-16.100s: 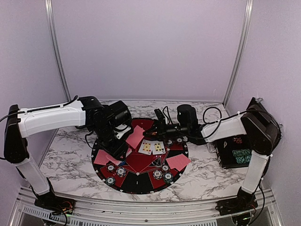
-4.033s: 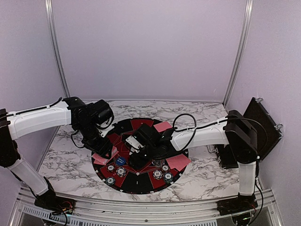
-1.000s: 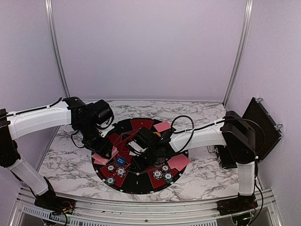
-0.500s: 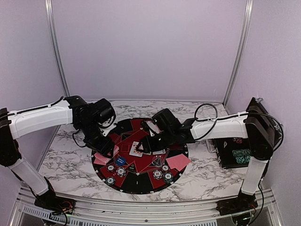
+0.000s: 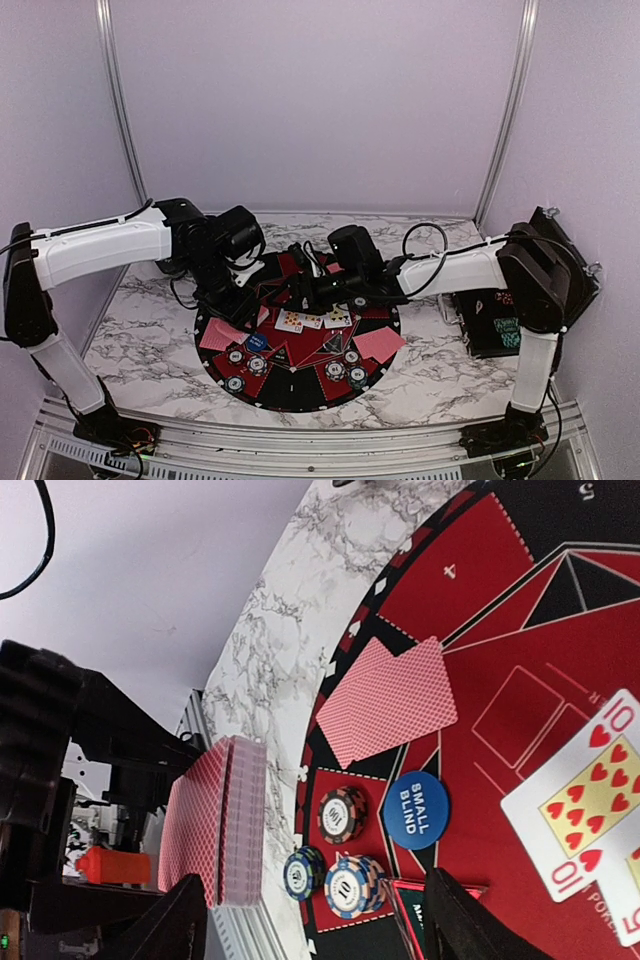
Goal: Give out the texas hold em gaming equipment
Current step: Adjust the poker card at the face-down deck piles.
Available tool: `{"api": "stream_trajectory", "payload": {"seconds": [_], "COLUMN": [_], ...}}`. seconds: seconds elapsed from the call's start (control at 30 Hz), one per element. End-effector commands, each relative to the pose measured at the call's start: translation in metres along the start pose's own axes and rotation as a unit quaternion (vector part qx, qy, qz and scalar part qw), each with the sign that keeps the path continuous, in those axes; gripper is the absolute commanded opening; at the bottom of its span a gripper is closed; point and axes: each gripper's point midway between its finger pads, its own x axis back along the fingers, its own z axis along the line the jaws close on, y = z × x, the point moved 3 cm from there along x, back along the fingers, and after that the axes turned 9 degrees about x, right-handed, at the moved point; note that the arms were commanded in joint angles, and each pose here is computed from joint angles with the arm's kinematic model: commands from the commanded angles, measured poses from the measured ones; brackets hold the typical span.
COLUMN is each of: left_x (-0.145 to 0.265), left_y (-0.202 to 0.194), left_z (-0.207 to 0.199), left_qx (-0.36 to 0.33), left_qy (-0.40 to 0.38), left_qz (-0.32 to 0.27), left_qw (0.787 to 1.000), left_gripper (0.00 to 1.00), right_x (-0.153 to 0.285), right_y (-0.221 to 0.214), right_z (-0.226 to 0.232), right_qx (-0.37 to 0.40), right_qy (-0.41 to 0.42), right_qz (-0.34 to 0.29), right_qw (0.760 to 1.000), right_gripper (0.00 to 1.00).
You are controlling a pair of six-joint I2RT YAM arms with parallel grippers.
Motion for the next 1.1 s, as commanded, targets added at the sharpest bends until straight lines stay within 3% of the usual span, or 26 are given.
{"api": "stream_trajectory", "payload": {"seconds": [0.0,1.07], "left_x": [0.005,0.005], "left_y": [0.004,0.007], "left_z": [-0.004,-0.008], "left_qx": [0.000,-0.012], "left_qy": [0.007,0.009], "left_qz": [0.000,-0.001], "left_qw": [1.000,1.000], "left_gripper": [0.52,0.52], "right_x": [-0.005,-0.035], "right_y": [0.017,-0.003], "right_z": [0.021,0.024], "right_qx": [-0.003,-0.041], "right_qy": [0.068,0.121], "right_qz": [-0.016,0.015], "right_qw": [0.998,0.992], "right_gripper": [0.72,0.67]}}
